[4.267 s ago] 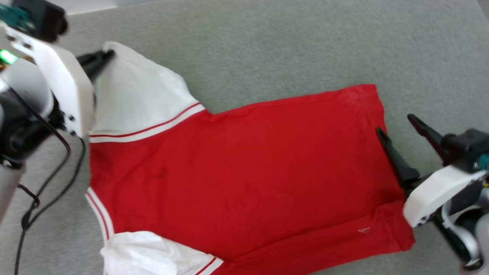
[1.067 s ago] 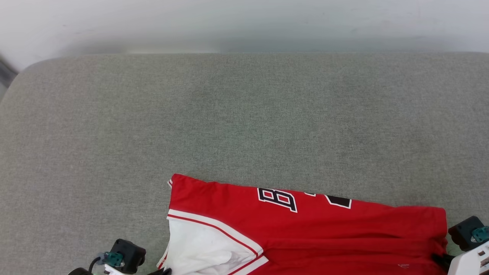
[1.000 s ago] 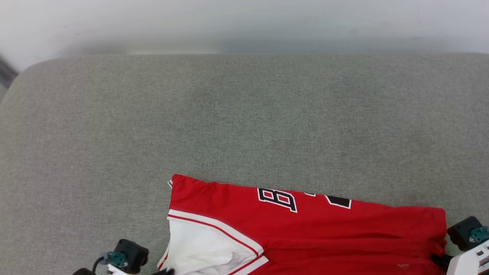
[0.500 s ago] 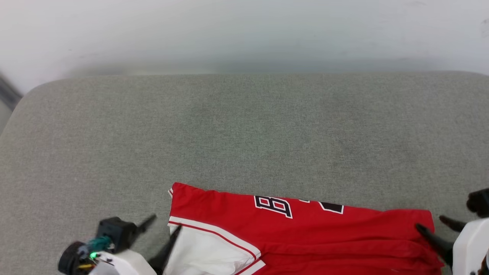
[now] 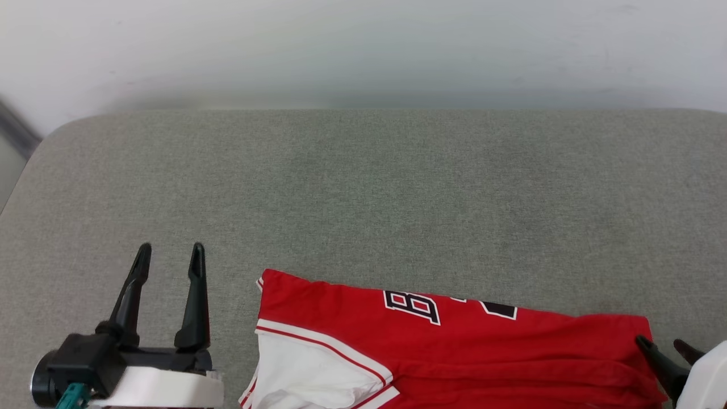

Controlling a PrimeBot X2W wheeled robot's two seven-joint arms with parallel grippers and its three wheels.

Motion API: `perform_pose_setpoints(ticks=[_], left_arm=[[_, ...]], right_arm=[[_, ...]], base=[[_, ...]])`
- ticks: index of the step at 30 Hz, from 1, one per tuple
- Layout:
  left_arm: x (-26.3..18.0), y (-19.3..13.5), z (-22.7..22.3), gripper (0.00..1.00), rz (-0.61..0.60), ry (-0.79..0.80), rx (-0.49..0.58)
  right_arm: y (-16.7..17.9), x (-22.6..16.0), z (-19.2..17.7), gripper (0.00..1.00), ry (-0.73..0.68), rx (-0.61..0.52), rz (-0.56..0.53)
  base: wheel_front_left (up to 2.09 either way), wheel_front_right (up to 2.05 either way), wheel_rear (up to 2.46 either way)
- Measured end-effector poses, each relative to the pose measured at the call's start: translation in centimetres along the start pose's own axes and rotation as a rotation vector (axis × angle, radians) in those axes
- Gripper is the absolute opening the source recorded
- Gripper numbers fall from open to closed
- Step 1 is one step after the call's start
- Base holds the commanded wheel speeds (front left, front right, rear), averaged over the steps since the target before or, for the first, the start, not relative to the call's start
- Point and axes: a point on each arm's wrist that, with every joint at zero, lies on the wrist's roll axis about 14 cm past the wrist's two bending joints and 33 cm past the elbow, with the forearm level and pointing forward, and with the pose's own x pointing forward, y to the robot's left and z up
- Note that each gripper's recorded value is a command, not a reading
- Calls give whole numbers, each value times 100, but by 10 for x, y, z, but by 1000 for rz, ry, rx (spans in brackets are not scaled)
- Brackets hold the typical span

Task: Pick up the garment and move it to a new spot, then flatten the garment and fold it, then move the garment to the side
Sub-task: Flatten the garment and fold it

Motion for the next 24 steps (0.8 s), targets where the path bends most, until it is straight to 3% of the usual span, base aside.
perform_pose_setpoints(ticks=[5, 15, 24], left_arm=[[-20, 7, -17, 100, 15, 39, 85], [-35, 9, -36, 100, 22, 88, 94], [-25, 13, -42, 100, 15, 98, 103]], right_arm=[[-9, -1, -15, 100, 30, 60, -54], [-28, 1, -45, 100, 152, 115, -127], [-15, 27, -69, 100, 278, 163, -69]], base=[[0, 0, 0], [0, 0, 0], [0, 0, 0]])
